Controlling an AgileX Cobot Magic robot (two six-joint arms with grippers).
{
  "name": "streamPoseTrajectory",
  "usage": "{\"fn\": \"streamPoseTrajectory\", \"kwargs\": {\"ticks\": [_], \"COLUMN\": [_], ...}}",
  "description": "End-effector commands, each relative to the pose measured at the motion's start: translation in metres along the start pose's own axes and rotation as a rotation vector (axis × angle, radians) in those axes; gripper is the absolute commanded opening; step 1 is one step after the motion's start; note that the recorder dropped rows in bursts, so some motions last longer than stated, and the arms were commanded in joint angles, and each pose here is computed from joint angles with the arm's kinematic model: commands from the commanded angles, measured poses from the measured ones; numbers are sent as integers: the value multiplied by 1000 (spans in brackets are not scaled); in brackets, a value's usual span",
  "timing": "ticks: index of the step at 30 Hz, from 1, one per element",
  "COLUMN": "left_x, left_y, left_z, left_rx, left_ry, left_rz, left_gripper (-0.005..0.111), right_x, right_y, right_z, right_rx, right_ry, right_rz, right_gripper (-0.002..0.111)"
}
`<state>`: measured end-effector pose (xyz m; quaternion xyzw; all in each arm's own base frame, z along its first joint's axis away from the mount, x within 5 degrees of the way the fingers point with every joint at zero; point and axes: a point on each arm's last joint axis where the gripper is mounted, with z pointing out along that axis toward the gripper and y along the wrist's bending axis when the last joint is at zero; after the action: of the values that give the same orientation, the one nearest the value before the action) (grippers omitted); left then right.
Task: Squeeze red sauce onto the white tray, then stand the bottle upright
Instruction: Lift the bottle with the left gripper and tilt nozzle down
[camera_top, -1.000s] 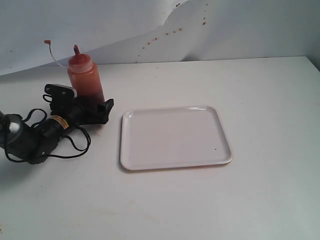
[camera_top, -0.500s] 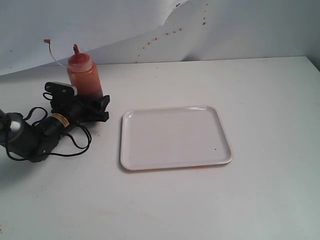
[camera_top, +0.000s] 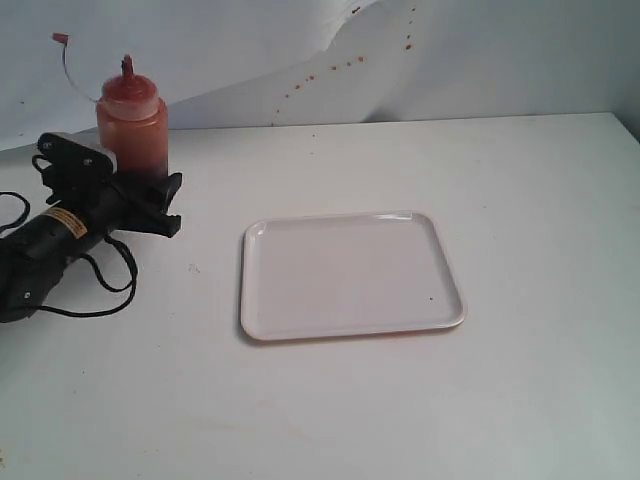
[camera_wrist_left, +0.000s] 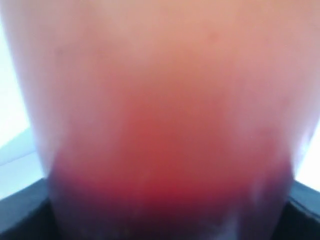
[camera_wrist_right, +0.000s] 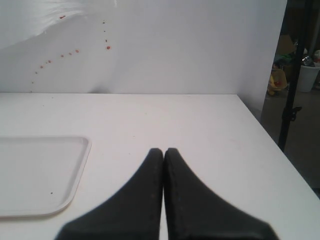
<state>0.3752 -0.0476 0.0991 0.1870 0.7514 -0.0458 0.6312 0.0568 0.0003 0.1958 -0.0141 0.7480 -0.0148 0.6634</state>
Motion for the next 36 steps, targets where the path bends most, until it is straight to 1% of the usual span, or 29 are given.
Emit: {"fn": "streamPoseTrajectory", "kwargs": {"ticks": [1, 3, 5, 7, 12, 14, 17, 20, 24, 27, 29, 30, 34, 36], "left_x": [-36, -55, -62, -75, -110, -116, -122, -126, -130, -136, -142, -144, -151, -155], "left_y": [4, 4, 5, 8, 14, 15, 14, 6, -11, -17, -16, -15, -10, -8], "left_z": [-21, -41, -49, -59, -83, -91, -100, -104, -103, -101, -99, -98, -96, -94], "left_rx": [-26, -7, -5, -15, -49, -52, -37, -4, 69, 88, 80, 80, 105, 106], "left_ry": [-49, 42, 101, 138, 150, 178, 232, 245, 237, 227, 224, 233, 309, 331], "left_rz": [50, 201, 260, 308, 431, 484, 597, 682, 830, 863, 864, 865, 962, 965], "left_gripper": [0, 0, 0, 0, 0, 0, 0, 0, 0, 0, 0, 0, 0, 0], "right_x": [1, 1, 1, 1, 1, 1, 1, 1, 1, 1, 1, 1, 1, 1], "right_y": [0, 0, 0, 0, 0, 0, 0, 0, 0, 0, 0, 0, 0, 0], "right_z": [1, 1, 1, 1, 1, 1, 1, 1, 1, 1, 1, 1, 1, 1], "right_rx": [2, 2, 2, 2, 2, 2, 2, 2, 2, 2, 2, 2, 2, 2], "right_ry": [7, 7, 7, 7, 7, 7, 7, 7, 7, 7, 7, 7, 7, 7], "right_rz": [3, 3, 3, 3, 5, 5, 5, 5, 5, 3, 3, 3, 3, 3], "right_gripper": [0, 0, 0, 0, 0, 0, 0, 0, 0, 0, 0, 0, 0, 0]}}
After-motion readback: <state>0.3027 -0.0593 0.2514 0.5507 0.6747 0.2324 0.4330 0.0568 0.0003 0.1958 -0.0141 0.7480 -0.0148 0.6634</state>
